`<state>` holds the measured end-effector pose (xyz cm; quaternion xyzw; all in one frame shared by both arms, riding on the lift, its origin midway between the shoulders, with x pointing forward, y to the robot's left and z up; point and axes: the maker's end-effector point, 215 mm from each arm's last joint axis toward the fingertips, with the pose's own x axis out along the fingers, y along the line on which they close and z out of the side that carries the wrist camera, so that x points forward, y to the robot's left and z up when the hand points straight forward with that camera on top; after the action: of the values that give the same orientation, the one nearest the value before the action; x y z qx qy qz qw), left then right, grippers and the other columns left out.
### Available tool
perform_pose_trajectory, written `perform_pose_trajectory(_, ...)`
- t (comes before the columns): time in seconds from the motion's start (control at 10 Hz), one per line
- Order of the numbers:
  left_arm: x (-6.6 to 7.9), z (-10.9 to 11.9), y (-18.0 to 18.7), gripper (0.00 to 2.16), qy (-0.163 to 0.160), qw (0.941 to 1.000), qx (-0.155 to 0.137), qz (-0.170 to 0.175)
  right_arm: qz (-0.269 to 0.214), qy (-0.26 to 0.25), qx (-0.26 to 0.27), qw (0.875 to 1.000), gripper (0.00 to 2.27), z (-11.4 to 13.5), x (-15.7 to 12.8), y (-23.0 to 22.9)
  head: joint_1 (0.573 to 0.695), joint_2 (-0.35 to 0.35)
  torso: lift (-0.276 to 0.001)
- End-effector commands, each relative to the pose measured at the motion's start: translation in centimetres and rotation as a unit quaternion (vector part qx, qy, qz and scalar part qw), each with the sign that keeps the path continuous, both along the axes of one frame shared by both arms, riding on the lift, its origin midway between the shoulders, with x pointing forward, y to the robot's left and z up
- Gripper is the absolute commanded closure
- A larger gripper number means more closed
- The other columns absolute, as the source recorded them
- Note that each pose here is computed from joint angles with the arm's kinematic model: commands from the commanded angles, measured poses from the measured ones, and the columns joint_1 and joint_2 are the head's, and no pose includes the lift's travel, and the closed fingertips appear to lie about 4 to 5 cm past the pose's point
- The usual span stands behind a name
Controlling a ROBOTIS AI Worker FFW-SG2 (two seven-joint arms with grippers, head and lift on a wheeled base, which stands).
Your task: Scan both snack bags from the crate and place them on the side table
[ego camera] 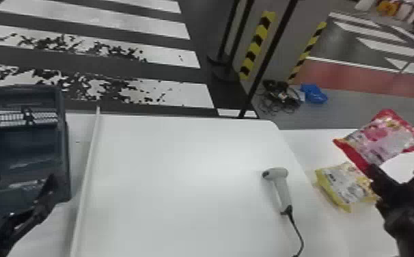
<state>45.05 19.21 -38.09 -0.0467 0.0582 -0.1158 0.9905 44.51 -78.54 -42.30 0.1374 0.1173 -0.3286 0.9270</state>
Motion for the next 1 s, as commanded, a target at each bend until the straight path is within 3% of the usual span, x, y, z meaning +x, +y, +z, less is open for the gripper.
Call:
perform_pose_trajectory(0.0,-0.2,0.3,0.1,0.09,-0.005,1.0,-0.003,-0.001,-0.003,0.007,0.006,1.0,0.01,-0.8,-0.1,0.2,0.695,-0.35,-0.095)
perform_pose_trajectory(0.3,-0.5,0.4,0.6,0.09,-0.005,1.0,0.0,0.001,-0.022,0.009,0.009,1.0,0.04,-1.9,-1.1,0.5,0.695,-0.35,-0.095)
perform_pose_trajectory(0.5,-0.6,0.3,0.8,0.09,-0.004,1.0,0.0,0.002,-0.012,-0.034,-0.011,0.999,0.05,0.6,-1.3,2.6,0.695,-0.35,-0.095)
perform_pose_trajectory(0.9,-0.6,0.4,0.8,0.09,-0.005,1.0,0.0,0.004,0.099,-0.086,-0.085,0.988,0.04,4.4,0.5,16.0,0.695,-0.35,-0.095)
